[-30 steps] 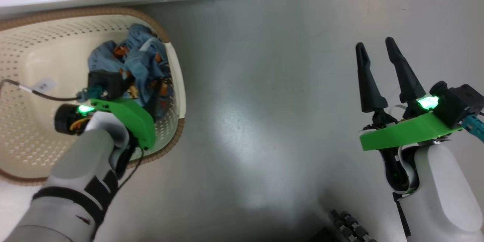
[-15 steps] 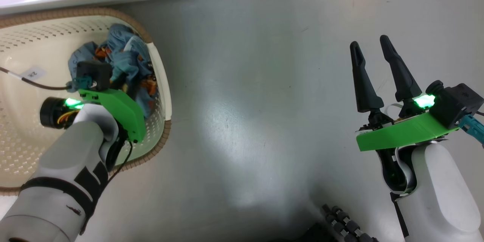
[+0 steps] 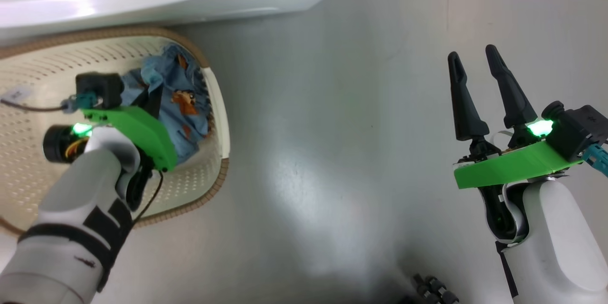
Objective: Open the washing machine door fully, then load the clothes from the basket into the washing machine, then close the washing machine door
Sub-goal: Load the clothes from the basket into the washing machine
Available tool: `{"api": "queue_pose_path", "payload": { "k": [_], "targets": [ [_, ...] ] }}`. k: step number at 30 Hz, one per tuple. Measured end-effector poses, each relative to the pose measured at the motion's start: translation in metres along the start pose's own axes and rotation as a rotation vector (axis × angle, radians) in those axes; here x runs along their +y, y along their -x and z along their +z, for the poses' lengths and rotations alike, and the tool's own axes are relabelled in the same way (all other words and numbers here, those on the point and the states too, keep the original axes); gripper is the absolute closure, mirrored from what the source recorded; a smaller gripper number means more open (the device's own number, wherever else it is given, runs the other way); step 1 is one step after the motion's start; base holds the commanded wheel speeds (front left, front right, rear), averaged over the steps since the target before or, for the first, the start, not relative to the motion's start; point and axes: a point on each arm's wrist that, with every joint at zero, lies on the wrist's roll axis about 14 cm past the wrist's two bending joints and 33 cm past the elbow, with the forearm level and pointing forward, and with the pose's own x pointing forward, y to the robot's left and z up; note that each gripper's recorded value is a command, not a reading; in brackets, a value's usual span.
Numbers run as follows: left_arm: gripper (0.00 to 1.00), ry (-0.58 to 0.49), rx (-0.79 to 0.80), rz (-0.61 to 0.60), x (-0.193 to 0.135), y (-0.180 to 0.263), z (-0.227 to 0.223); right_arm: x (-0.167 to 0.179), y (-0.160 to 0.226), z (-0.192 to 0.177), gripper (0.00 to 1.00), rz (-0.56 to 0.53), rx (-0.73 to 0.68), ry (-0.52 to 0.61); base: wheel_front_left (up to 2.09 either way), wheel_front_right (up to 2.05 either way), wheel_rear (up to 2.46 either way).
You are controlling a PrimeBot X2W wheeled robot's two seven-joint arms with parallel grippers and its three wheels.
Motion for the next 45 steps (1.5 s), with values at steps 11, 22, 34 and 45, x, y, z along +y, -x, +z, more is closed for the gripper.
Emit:
{"api": "queue_pose_path", "payload": {
  "k": [11, 22, 34, 45],
  "targets": [
    [1.0, 0.044, -0.108, 0.08, 0.011, 0.049, 0.026, 0.012, 0.015, 0.023, 0.0, 0.028, -0.034, -0.01, 0.0, 0.0, 0.0],
    [1.0, 0.02, -0.301, 0.153, 0.013, 0.117, 0.07, 0.031, 0.044, 0.043, 0.0, 0.074, -0.055, -0.022, 0.0, 0.0, 0.0],
    [1.0, -0.049, -0.498, 0.224, 0.009, 0.195, 0.103, 0.04, 0.08, 0.062, 0.0, 0.101, -0.09, -0.024, 0.0, 0.0, 0.0],
    [1.0, -0.124, -0.68, 0.281, -0.001, 0.269, 0.122, 0.038, 0.114, 0.076, 0.0, 0.097, -0.127, -0.029, 0.0, 0.0, 0.0]
  ]
}}
